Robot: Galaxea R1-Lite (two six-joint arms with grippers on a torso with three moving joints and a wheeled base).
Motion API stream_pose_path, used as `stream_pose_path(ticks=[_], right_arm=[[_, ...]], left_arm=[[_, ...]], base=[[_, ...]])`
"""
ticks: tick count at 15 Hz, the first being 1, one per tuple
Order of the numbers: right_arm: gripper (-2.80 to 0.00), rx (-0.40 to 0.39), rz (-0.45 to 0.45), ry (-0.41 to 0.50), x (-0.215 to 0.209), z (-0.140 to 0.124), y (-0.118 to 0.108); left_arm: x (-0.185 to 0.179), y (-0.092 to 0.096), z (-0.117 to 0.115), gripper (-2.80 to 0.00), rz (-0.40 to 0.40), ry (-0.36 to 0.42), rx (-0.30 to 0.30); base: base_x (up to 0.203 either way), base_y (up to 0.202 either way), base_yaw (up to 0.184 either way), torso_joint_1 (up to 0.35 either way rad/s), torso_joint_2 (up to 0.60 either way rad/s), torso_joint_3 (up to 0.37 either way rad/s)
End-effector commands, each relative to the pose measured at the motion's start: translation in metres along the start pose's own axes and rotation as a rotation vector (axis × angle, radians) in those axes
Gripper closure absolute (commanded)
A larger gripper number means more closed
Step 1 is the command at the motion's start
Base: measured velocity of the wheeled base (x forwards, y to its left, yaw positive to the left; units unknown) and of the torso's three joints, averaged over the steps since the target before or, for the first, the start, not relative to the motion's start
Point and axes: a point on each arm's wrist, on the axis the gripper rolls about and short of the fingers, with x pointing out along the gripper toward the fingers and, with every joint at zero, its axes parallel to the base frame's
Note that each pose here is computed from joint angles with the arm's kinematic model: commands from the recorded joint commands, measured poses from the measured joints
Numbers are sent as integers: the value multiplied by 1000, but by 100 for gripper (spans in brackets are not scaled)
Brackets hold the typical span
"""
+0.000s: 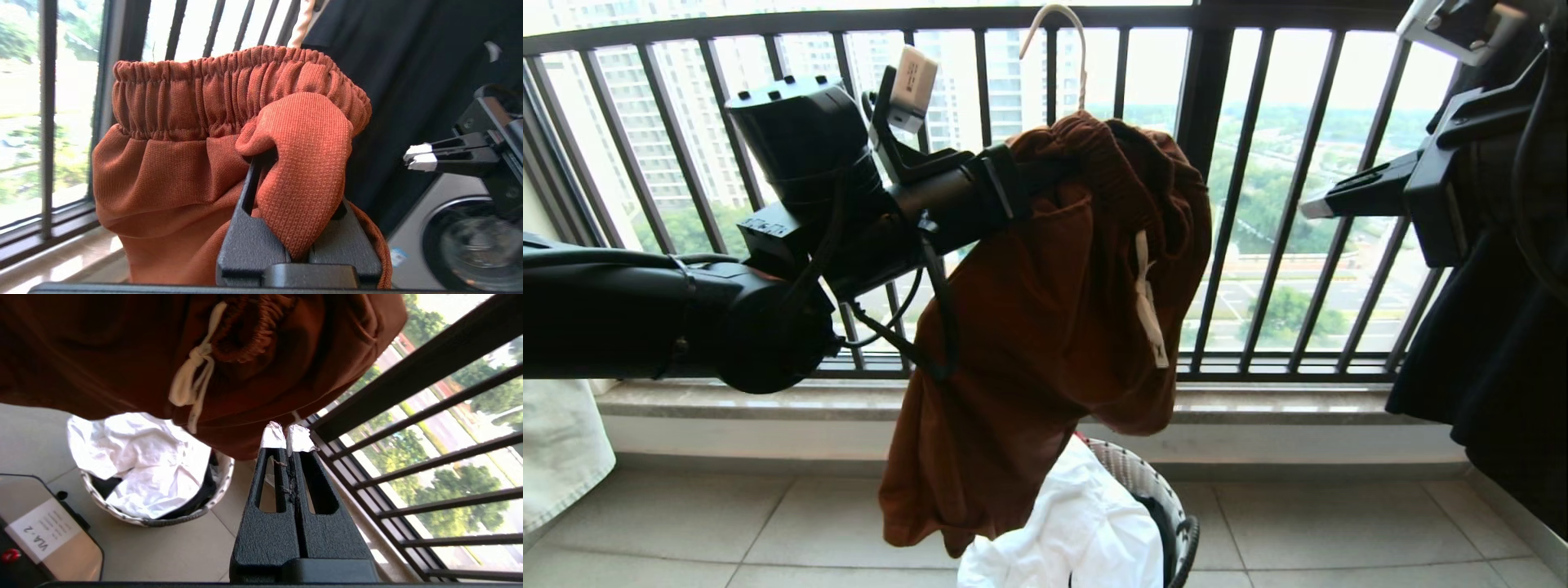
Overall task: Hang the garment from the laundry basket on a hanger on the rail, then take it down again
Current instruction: Hang the clothes rack on the clothesline
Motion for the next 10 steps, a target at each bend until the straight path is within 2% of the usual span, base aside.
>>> stream_pose_path(ticks=[1, 4, 8, 10], right_arm=[[0, -38, -26, -3, -11, -1, -4], [0, -56, -7, 38, -29, -7, 2], [0, -83, -16, 19, -45, -6, 5], [0, -95, 6, 1, -55, -8, 15]], left_arm=[[-3, 1, 1, 0, -16, 12, -34], [-7, 1, 2, 0, -56, 41, -97], [-11, 1, -2, 0, -123, 78, -145], [-13, 0, -3, 0, -173, 110, -166]], base=[[0, 0, 0, 0, 0, 0], [0, 0, 0, 0, 0, 0], [0, 0, 0, 0, 0, 0], [0, 0, 0, 0, 0, 0]])
